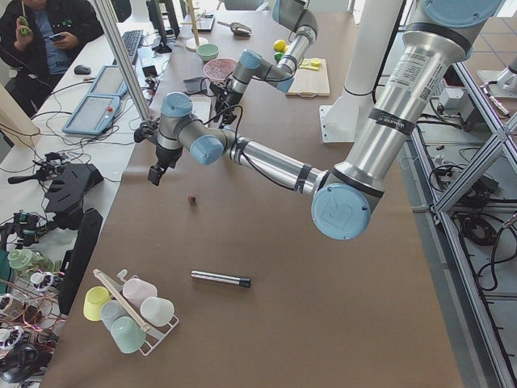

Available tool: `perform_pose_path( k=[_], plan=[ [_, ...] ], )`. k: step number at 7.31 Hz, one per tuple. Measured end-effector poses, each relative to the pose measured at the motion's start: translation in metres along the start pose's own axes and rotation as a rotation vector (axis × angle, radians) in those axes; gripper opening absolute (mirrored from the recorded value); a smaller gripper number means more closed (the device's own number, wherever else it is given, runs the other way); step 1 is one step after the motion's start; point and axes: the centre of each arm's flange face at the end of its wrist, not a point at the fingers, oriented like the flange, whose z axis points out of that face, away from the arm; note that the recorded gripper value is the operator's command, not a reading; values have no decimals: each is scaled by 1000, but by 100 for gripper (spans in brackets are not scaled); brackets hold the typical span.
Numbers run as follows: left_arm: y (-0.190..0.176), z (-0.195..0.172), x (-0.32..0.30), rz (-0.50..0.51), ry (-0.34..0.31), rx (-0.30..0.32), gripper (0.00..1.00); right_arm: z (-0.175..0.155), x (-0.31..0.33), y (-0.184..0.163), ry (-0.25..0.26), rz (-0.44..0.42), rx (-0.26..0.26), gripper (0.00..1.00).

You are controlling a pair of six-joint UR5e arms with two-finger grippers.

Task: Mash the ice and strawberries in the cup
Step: 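Move the right gripper back over the pink ice bowl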

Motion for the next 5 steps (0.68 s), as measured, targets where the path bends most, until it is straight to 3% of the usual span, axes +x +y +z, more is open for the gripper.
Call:
perform_pose_path(
  k=[3, 5],
  plan=[
    [-1, -2, 1, 9, 6, 14, 98, -30, 52, -11, -36, 28, 13, 99],
    [-1, -4, 3, 17, 13, 31, 98, -59, 139, -11, -48, 65, -47, 99]
  ],
)
